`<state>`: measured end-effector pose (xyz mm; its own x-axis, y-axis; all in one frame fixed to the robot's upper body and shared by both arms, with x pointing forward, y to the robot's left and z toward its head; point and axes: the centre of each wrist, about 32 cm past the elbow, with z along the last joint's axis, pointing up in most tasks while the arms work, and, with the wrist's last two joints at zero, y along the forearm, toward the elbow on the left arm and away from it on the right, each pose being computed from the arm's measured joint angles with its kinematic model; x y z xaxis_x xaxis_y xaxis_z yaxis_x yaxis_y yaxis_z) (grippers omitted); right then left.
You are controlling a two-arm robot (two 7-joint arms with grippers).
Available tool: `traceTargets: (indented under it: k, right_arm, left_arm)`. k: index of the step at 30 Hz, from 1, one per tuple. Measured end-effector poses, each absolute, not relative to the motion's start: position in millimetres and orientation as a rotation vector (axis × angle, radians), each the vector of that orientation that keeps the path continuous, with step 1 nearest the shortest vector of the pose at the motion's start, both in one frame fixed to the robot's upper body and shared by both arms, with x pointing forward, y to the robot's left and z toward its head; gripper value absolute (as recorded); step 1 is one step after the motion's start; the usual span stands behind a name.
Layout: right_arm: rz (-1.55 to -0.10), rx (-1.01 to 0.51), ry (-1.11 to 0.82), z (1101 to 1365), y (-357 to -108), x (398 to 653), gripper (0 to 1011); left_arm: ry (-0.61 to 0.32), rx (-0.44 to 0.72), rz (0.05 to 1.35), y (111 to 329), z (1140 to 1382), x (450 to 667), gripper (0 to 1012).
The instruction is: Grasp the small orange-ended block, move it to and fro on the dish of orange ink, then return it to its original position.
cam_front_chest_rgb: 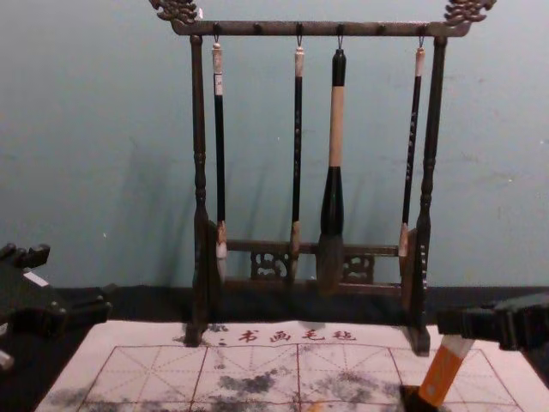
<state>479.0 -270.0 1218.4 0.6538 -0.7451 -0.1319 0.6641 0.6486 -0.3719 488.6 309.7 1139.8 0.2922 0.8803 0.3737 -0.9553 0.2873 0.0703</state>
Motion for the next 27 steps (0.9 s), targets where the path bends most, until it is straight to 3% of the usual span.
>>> traceTargets:
  k: [27]
  right_arm:
    - [-0.843,-0.316,0.313,1210.0,-261.2,484.9,126]
  left_arm:
    - [-0.285,0.304,1.248,309.7,1139.8,488.6,1001]
